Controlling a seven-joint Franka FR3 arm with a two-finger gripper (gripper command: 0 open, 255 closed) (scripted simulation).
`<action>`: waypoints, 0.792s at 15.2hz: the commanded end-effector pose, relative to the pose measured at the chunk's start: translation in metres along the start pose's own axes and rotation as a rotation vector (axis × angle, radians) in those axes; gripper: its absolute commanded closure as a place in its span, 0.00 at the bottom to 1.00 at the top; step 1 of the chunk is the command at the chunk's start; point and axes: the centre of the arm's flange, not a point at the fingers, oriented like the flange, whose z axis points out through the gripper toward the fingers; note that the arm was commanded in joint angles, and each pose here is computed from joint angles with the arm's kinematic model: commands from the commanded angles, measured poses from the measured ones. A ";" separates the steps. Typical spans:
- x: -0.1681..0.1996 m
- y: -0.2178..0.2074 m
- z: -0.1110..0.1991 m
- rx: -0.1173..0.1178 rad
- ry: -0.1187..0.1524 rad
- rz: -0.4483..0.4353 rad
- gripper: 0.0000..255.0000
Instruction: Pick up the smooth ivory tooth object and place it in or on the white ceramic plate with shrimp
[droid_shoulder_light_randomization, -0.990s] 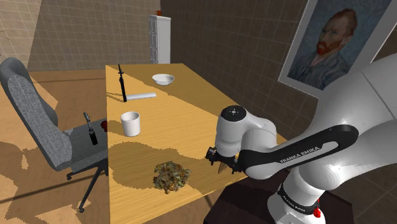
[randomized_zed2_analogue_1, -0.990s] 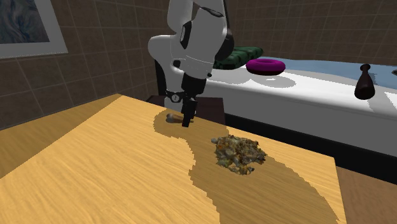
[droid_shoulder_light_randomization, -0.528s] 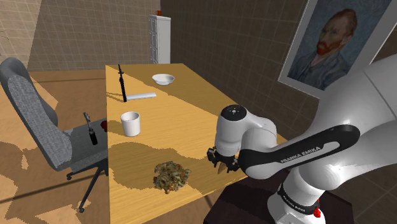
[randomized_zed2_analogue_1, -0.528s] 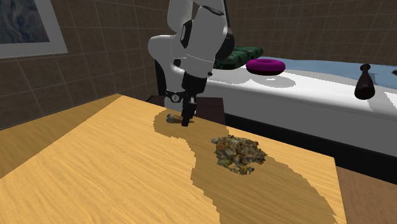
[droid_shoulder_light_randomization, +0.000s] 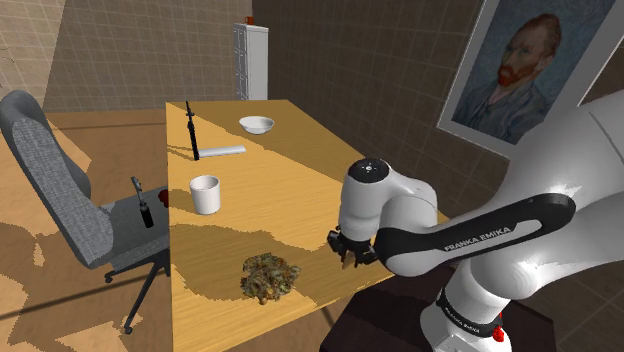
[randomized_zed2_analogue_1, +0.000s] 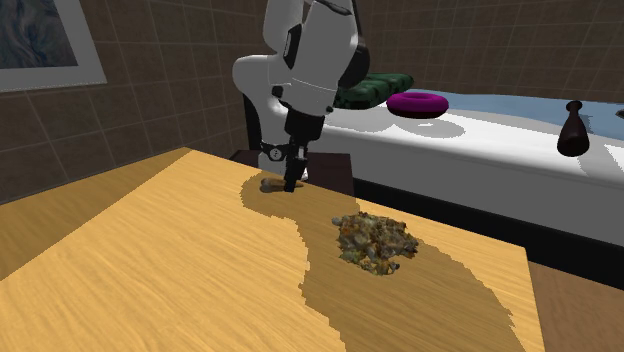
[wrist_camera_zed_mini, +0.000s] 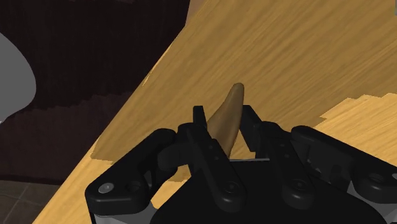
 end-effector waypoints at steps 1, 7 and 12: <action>0.003 0.001 -0.010 -0.002 0.000 0.000 1.00; 0.011 0.001 -0.040 -0.002 0.000 0.000 1.00; 0.018 0.002 -0.066 -0.002 0.000 0.000 1.00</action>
